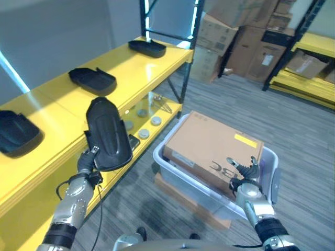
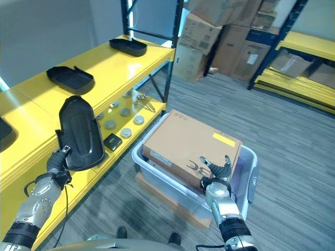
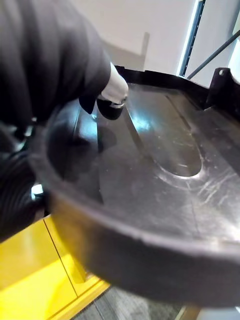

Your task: Move parts from the plastic box to the shelf.

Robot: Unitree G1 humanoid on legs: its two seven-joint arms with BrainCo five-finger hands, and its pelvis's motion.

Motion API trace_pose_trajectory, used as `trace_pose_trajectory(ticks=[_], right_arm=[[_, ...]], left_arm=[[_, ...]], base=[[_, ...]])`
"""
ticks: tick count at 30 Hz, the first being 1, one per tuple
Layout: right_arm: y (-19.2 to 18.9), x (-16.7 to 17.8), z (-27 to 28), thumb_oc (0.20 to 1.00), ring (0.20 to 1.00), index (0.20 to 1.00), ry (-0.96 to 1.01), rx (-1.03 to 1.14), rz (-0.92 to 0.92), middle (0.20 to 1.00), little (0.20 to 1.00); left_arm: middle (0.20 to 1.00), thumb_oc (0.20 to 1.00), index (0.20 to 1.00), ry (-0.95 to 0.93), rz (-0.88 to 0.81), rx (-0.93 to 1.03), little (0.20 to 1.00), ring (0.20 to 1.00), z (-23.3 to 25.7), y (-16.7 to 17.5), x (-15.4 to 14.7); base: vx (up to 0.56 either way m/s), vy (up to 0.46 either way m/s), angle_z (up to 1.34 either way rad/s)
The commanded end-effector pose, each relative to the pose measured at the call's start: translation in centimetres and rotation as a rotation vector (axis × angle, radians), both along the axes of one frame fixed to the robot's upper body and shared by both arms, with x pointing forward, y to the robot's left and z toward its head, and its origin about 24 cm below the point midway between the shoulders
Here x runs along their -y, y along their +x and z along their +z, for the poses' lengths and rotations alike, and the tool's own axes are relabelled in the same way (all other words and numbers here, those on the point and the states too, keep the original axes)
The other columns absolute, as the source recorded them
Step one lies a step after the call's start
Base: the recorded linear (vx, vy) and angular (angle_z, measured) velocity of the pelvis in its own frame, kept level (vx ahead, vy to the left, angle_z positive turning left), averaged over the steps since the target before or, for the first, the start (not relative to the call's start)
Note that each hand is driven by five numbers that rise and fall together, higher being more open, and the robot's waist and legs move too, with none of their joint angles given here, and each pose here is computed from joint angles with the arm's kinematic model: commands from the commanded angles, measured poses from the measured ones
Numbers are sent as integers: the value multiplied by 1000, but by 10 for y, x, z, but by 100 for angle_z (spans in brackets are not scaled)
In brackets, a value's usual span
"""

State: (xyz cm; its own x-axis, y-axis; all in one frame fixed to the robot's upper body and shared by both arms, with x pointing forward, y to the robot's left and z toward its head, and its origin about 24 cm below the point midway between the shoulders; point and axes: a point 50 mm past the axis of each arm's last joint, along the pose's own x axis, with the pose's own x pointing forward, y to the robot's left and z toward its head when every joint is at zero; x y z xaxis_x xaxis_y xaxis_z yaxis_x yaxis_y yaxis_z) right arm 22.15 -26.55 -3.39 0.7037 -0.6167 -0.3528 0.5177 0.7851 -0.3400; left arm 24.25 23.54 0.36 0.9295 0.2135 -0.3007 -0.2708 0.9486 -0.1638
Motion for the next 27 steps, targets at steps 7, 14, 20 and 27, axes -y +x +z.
trace_pose_trajectory(ticks=[7, 14, 20, 27], right_arm=[[-30, 16, -32, 1000, 1000, 1000, -153, -296, 171, 1000, 1000], [-93, -5, -90, 1000, 1000, 1000, -224, -771, 465, 1000, 1000], [-143, 3, -109, 1000, 1000, 1000, -258, -990, 453, 1000, 1000], [-166, 2, -118, 1000, 1000, 1000, -257, -1133, 507, 1000, 1000]], left_arm=[[200, 200, 200, 92, 98, 459, 200, 200, 90, 9, -24], [200, 200, 200, 61, 123, 582, 200, 200, 119, -5, -31], [200, 200, 200, 42, 58, 601, 200, 200, 119, 0, -21], [200, 200, 200, 145, 111, 605, 200, 200, 122, -4, -30]], base=[[-37, -96, 61], [-80, -13, 53], [4, 130, 140], [118, 245, 48]])
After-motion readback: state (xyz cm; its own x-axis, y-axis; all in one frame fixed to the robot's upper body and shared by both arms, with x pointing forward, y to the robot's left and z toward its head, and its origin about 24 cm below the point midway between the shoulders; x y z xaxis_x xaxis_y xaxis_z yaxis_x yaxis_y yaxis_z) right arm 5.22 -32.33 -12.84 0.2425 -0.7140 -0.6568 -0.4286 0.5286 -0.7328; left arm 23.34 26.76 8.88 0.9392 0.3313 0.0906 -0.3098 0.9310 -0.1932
